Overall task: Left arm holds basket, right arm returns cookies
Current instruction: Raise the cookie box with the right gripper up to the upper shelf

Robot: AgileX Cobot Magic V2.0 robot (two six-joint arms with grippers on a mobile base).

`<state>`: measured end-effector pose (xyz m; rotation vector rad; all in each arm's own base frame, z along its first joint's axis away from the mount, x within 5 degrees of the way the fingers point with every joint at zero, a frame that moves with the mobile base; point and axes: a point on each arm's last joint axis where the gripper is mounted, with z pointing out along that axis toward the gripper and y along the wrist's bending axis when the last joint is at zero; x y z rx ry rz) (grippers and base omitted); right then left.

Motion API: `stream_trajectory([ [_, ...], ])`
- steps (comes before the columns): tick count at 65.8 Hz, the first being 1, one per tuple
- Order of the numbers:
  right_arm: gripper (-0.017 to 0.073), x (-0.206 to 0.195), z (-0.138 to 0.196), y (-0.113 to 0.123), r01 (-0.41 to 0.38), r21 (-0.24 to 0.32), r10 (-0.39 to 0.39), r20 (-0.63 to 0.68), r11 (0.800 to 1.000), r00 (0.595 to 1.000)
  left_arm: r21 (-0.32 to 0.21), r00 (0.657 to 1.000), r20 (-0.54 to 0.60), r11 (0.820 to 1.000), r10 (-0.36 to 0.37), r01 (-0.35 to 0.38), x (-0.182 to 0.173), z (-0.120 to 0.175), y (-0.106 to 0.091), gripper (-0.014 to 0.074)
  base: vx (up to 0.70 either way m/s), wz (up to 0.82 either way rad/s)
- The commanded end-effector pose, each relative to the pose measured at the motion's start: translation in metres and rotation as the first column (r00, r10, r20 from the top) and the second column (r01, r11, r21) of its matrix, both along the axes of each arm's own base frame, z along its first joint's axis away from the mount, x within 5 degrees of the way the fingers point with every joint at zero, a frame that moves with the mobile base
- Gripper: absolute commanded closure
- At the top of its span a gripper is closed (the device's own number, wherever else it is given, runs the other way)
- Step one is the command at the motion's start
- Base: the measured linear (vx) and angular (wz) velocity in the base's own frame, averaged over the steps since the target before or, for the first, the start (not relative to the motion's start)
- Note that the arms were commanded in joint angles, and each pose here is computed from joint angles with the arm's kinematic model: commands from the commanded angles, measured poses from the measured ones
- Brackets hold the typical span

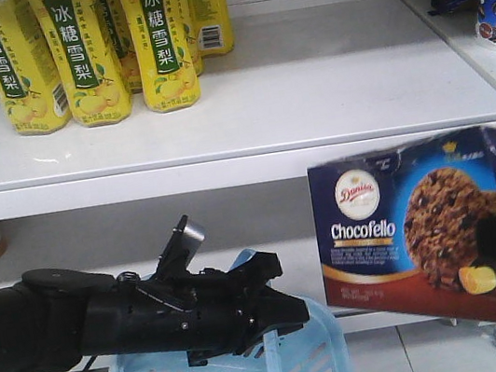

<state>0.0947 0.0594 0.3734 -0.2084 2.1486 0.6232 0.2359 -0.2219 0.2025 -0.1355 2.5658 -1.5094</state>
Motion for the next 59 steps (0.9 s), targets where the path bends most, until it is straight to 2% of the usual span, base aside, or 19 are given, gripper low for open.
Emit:
stream_trajectory([
  [1,0.0344,-0.004,0.036,-0.005,0.021,0.05,-0.029,0.163,0.999,0.986,-0.086,0.999,0.05,0.996,-0.007,0.011,-0.001,0.026,-0.003,0.06,0.0,0.0],
  [13,0.0344,-0.006,0.066,-0.015,0.085,0.057,-0.099,0.326,0.995,0.94,-0.086,0.999,0.05,0.996,-0.007,0.011,-0.001,0.026,-0.003,0.06,0.0,0.0],
  [20,0.0344,-0.003,0.079,-0.019,0.127,0.104,-0.16,0.432,0.986,0.888,-0.086,0.999,0.05,0.996,-0.007,0.011,-0.001,0.026,-0.003,0.06,0.0,0.0],
  [32,0.0344,0.011,0.091,-0.017,0.15,0.102,-0.182,0.579,0.983,0.795,-0.086,0.999,0.05,0.996,-0.007,0.011,-0.001,0.026,-0.003,0.06,0.0,0.0],
  [37,0.0344,0.023,0.092,-0.012,0.157,0.079,-0.173,0.609,0.984,0.774,-0.086,0.999,0.05,0.996,-0.007,0.011,-0.001,0.026,-0.003,0.06,0.0,0.0],
  [47,0.0344,0.054,0.086,0.0,0.169,0.004,-0.133,0.636,0.986,0.76,-0.086,0.999,0.05,0.996,-0.007,0.011,-0.001,0.026,-0.003,0.06,0.0,0.0],
  [59,0.0344,0.091,0.07,0.017,0.167,-0.083,-0.077,0.631,0.982,0.772,-0.086,0.999,0.05,0.996,-0.007,0.011,-0.001,0.026,-0.003,0.06,0.0,0.0],
])
